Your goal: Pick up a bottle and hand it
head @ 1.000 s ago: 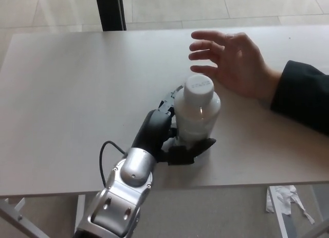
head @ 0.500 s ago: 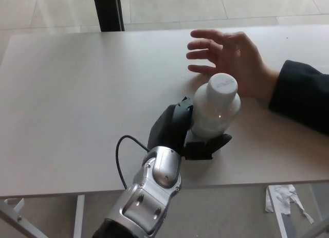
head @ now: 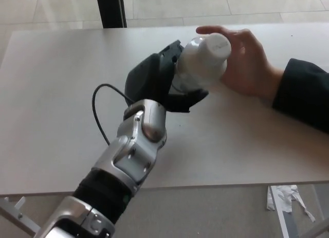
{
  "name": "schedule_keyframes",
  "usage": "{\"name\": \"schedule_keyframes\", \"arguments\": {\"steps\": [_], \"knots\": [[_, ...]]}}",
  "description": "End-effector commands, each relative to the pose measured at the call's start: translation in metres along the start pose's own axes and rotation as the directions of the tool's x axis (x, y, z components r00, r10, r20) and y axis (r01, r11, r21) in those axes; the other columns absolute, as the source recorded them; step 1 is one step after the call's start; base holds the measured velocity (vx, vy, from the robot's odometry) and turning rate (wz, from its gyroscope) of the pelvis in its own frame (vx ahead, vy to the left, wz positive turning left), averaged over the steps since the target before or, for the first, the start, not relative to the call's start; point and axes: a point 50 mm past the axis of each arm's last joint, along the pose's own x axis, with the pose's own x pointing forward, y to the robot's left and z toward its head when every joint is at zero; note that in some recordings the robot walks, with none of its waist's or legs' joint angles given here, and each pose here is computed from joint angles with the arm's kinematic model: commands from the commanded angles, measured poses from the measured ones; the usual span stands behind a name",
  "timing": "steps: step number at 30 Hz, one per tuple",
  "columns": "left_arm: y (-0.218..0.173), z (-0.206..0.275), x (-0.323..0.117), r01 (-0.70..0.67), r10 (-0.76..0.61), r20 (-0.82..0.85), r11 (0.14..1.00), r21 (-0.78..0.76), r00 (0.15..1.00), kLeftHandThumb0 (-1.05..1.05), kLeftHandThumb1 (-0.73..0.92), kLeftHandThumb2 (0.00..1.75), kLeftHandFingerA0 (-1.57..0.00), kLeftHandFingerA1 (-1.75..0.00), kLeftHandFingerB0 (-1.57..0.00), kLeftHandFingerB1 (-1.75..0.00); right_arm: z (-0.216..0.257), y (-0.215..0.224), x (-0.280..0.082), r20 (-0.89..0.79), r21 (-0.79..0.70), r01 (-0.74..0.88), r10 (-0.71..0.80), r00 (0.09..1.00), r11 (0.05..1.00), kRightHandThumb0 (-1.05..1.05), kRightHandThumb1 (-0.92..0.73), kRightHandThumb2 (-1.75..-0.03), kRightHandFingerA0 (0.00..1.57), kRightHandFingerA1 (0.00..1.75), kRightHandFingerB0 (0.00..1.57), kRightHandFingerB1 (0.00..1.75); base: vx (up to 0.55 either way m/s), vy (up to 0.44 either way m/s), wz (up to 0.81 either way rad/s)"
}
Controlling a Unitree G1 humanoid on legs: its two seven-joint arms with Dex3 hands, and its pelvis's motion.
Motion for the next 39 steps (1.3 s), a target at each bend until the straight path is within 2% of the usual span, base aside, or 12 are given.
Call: {"name": "schedule_keyframes", "arguments": {"steps": [1,4,5,8,16,20,25,27,28,37,38,39], "knots": [[0.026,0.044,0.032,0.016,-0.016,-0.010,1.000,0.015,1.000,-0.17,0.70,0.77,-0.78,-1.06,-0.77,-0.65,-0.001,-0.002,-0.001,-0.012,-0.013,0.004,-0.005,1.000,1.000,-1.05,-0.46,-1.16,1.57,1.71,0.32,1.05,0.00,0.000,0.00],[0.030,0.058,0.039,0.046,-0.046,-0.031,0.999,0.006,0.998,-0.21,0.69,0.67,-0.75,-0.84,-0.69,-0.59,0.000,0.002,0.000,0.002,-0.012,0.008,-0.008,1.000,1.000,-1.05,-0.46,-1.17,1.57,1.72,0.30,1.04,0.00,0.000,0.00],[0.027,0.072,0.041,0.075,-0.075,-0.047,0.997,-0.009,0.996,-0.13,0.66,0.73,-0.79,-1.65,-0.64,-1.33,0.000,0.003,0.000,-0.005,-0.010,-0.006,0.006,1.000,1.000,-1.05,-0.45,-1.17,1.57,1.74,0.31,1.05,0.00,0.000,0.00],[0.014,0.078,0.039,0.118,-0.115,-0.098,0.993,0.022,0.988,-0.18,0.70,0.71,-0.80,-1.24,-0.63,-0.64,-0.001,0.007,0.001,-0.028,-0.013,0.015,-0.015,1.000,1.000,-1.05,-0.44,-1.17,1.57,1.75,0.42,1.10,0.00,0.000,0.00],[-0.023,0.049,0.028,0.269,-0.231,-0.278,0.957,0.106,0.932,-0.15,0.67,0.64,-0.51,-0.81,-0.51,-0.59,-0.004,0.025,-0.004,-0.007,0.024,0.006,-0.006,1.000,1.000,-1.05,-0.42,-1.14,1.57,1.70,0.49,1.10,0.00,0.000,0.00],[-0.028,0.047,0.026,0.296,-0.234,-0.339,0.944,0.143,0.911,-0.17,0.66,0.61,-0.63,-1.47,-0.39,-0.51,-0.004,0.030,-0.005,-0.004,0.053,0.007,-0.007,1.000,0.999,-1.05,-0.42,-1.14,1.57,1.71,0.50,1.11,0.00,0.000,0.00],[-0.032,0.043,0.026,0.343,-0.223,-0.349,0.878,0.333,0.910,-0.22,0.65,0.58,-0.68,-1.59,-0.50,-0.78,-0.003,0.036,-0.005,-0.024,0.066,0.006,-0.005,1.000,0.998,-1.05,-0.43,-1.15,1.57,1.69,0.55,1.14,0.00,0.000,0.00],[-0.033,0.042,0.025,0.344,-0.214,-0.341,0.855,0.388,0.915,-0.19,0.58,0.60,-0.66,-1.61,-0.59,-0.91,-0.002,0.038,-0.005,-0.033,0.073,0.021,-0.019,0.999,0.997,-1.05,-0.58,-0.77,1.57,1.65,0.46,1.32,0.00,0.000,0.00],[-0.033,0.041,0.025,0.342,-0.211,-0.339,0.854,0.393,0.917,-0.20,0.58,0.57,-0.71,-1.59,-0.61,-0.89,-0.001,0.039,-0.006,-0.028,0.077,0.015,-0.013,1.000,0.997,-1.05,-0.43,-1.16,1.57,1.70,0.54,1.14,0.00,0.000,0.00],[-0.027,0.052,0.030,0.335,-0.205,-0.323,0.842,0.424,0.924,-0.20,0.59,0.58,-0.71,-1.61,-0.48,-0.62,0.002,0.040,-0.006,-0.035,0.068,0.002,0.001,0.999,0.998,-1.05,-0.38,-1.10,1.57,1.63,0.56,1.15,0.00,0.000,0.00],[-0.027,0.054,0.030,0.334,-0.206,-0.320,0.842,0.424,0.925,-0.20,0.59,0.59,-0.71,-1.61,-0.52,-0.66,0.001,0.040,-0.005,-0.049,0.067,-0.010,0.013,0.999,0.998,-1.05,-0.60,-0.78,1.57,1.53,0.46,1.33,0.00,0.000,0.00],[-0.029,0.056,0.030,0.335,-0.218,-0.305,0.847,0.412,0.927,-0.21,0.61,0.57,-0.72,-1.62,-0.58,-0.80,0.001,0.040,-0.005,-0.053,0.085,0.001,0.003,0.999,0.996,-1.05,-0.42,-1.15,1.57,1.69,0.57,1.15,0.00,0.000,0.00]]}}
